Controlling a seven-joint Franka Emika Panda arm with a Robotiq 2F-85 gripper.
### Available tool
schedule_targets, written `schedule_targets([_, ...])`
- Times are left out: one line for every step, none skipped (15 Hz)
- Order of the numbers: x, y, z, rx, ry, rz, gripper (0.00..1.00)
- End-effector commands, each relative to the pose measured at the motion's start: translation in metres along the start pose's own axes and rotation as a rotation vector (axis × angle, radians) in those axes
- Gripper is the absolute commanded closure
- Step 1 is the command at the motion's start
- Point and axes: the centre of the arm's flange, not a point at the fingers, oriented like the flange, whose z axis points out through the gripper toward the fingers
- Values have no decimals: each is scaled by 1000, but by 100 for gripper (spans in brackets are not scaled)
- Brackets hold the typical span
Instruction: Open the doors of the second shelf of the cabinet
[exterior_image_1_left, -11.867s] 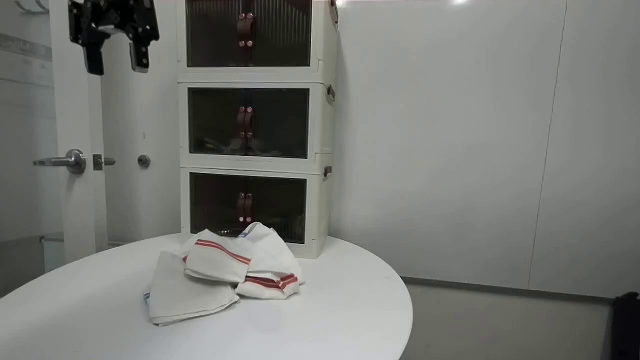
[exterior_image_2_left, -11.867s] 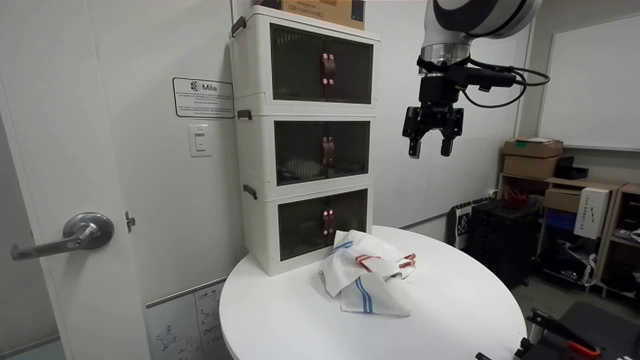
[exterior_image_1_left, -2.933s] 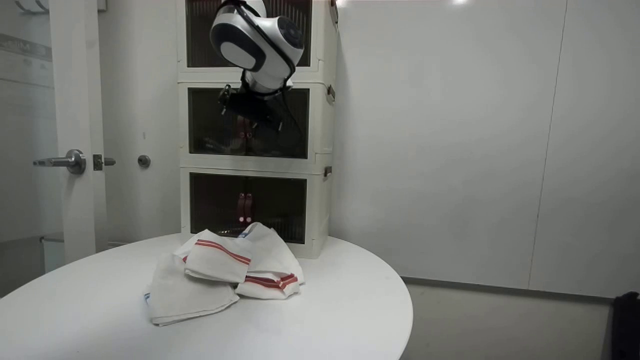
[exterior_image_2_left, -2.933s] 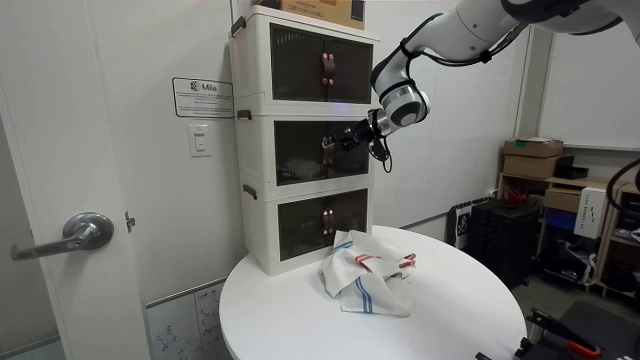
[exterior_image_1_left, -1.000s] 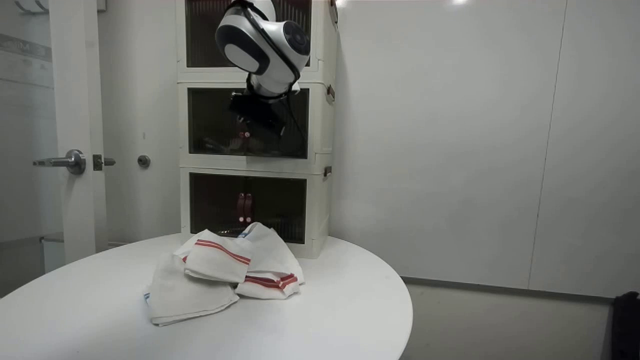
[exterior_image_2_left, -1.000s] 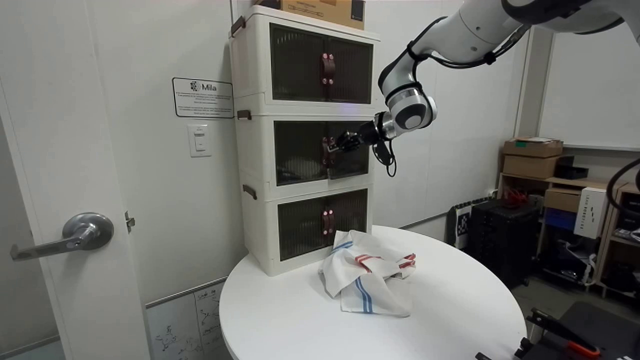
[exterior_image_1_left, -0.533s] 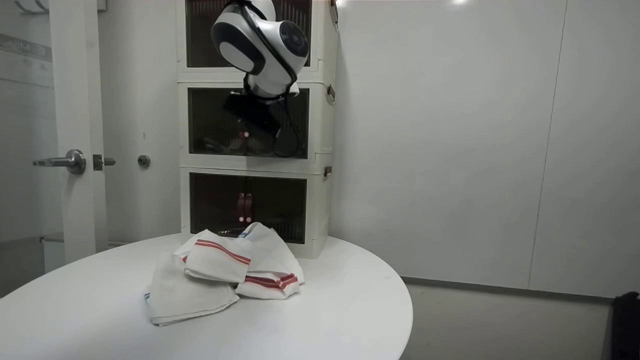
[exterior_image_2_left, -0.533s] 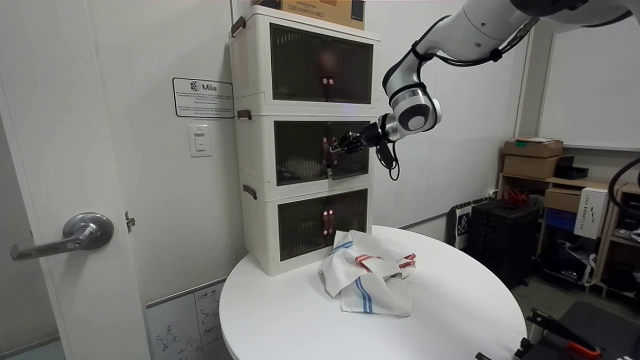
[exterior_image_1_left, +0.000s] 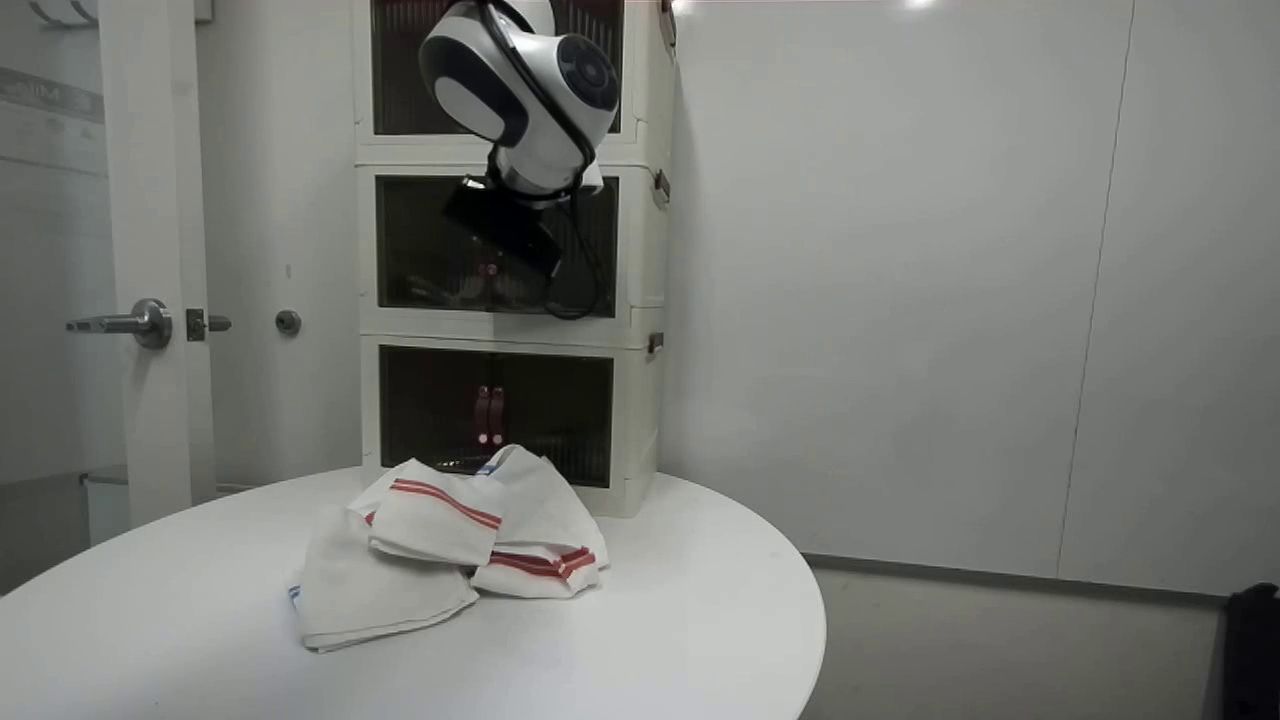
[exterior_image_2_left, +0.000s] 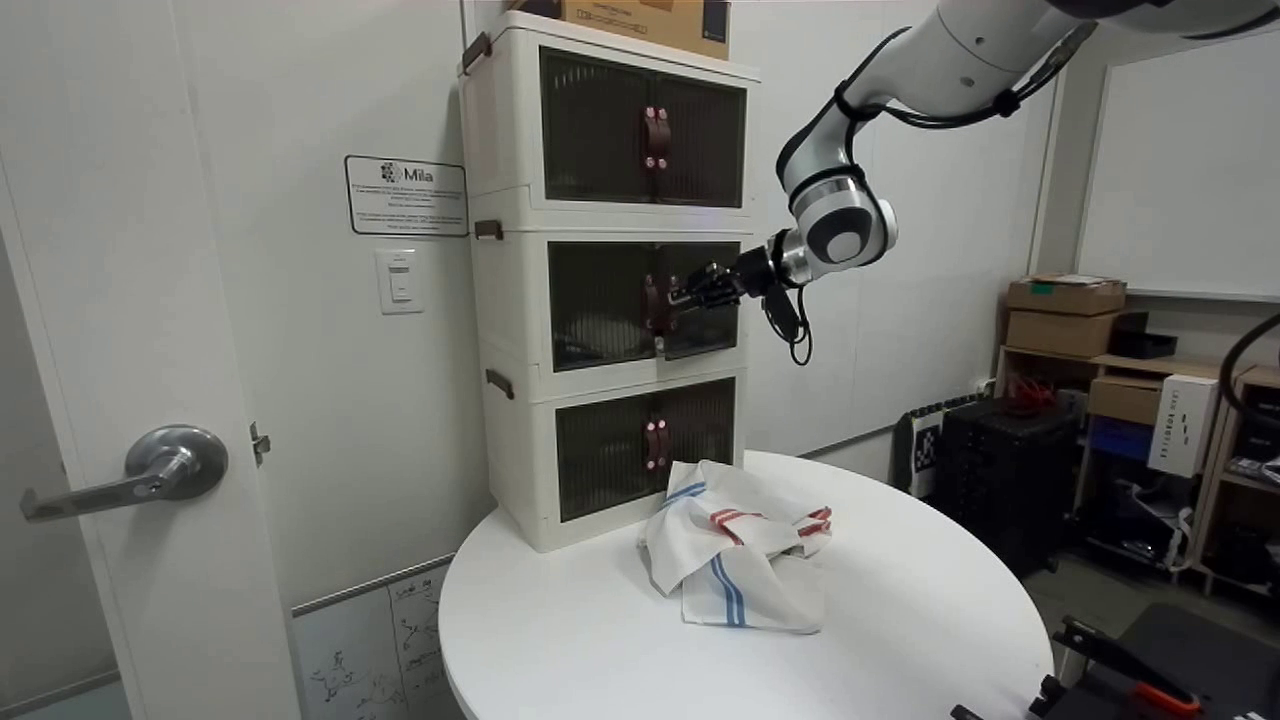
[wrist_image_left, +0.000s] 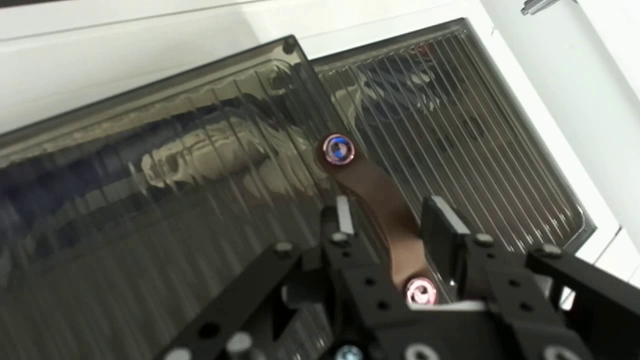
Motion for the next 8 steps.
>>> schedule_targets([-7, -5, -12, -25, 29, -13, 28])
schedule_targets([-7, -4, -13, -28, 31, -15, 22])
schedule_targets([-7, -4, -15, -31, 33, -17, 13])
schedule_targets([-6, -4, -16, -32, 35, -20, 7])
schedule_targets([-5, -4, -17, -32, 37, -21, 1])
schedule_targets([-4, -4, -18, -33, 38, -18, 0])
schedule_targets([-2, -5, -19, -28, 36, -13, 0])
schedule_targets([2, -9, -23, -22, 31, -12, 0])
